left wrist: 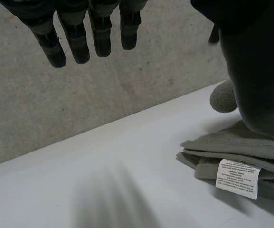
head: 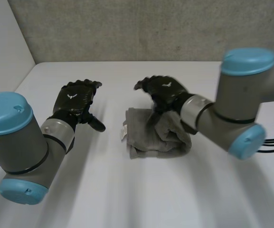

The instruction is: Fold the towel.

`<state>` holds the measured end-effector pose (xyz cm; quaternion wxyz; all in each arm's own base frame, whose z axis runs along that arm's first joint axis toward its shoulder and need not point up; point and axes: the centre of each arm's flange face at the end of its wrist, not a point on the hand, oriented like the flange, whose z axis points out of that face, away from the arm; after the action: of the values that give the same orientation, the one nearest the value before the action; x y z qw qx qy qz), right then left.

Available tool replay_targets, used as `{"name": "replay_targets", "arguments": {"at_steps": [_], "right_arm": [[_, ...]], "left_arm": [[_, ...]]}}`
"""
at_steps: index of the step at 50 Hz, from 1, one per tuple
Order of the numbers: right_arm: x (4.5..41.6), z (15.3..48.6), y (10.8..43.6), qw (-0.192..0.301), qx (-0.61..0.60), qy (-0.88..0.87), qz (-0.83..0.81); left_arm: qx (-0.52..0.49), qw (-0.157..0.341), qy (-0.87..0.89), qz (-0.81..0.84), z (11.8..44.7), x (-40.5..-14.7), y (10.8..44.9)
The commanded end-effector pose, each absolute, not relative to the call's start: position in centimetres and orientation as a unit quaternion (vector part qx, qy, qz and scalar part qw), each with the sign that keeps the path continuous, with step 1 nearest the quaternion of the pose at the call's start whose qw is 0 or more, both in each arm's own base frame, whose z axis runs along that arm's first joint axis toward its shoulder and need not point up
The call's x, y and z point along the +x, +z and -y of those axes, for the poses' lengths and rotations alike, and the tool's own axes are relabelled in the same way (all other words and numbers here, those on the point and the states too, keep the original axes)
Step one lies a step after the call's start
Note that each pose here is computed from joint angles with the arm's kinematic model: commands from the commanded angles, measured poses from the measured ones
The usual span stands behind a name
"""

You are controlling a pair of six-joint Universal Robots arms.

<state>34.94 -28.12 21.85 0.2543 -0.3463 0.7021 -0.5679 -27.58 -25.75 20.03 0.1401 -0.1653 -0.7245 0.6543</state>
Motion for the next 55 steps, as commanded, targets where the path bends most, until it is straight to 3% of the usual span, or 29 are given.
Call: {"name": "replay_targets", "arguments": {"at_steps": [1,11,19,35,55], "right_arm": [[31.8,28.8,23.0,0.231,-0.323,-0.575,-0.715],[29.1,29.8,21.8,0.211,-0.301,-0.559,-0.743],[27.3,28.6,20.7,0.205,-0.291,-0.540,-0.763],[27.8,27.9,18.2,0.219,-0.294,-0.560,-0.743],[30.4,26.7,18.9,0.232,-0.308,-0.598,-0.703]], "left_arm": [[-0.165,0.140,0.654,0.725,25.8,-27.6,20.0],[-0.166,0.140,0.652,0.726,25.6,-27.6,19.9],[-0.166,0.140,0.653,0.726,25.7,-27.5,19.9],[-0.167,0.140,0.651,0.727,25.6,-27.6,19.8],[-0.167,0.139,0.649,0.729,25.6,-27.5,19.6]]}}
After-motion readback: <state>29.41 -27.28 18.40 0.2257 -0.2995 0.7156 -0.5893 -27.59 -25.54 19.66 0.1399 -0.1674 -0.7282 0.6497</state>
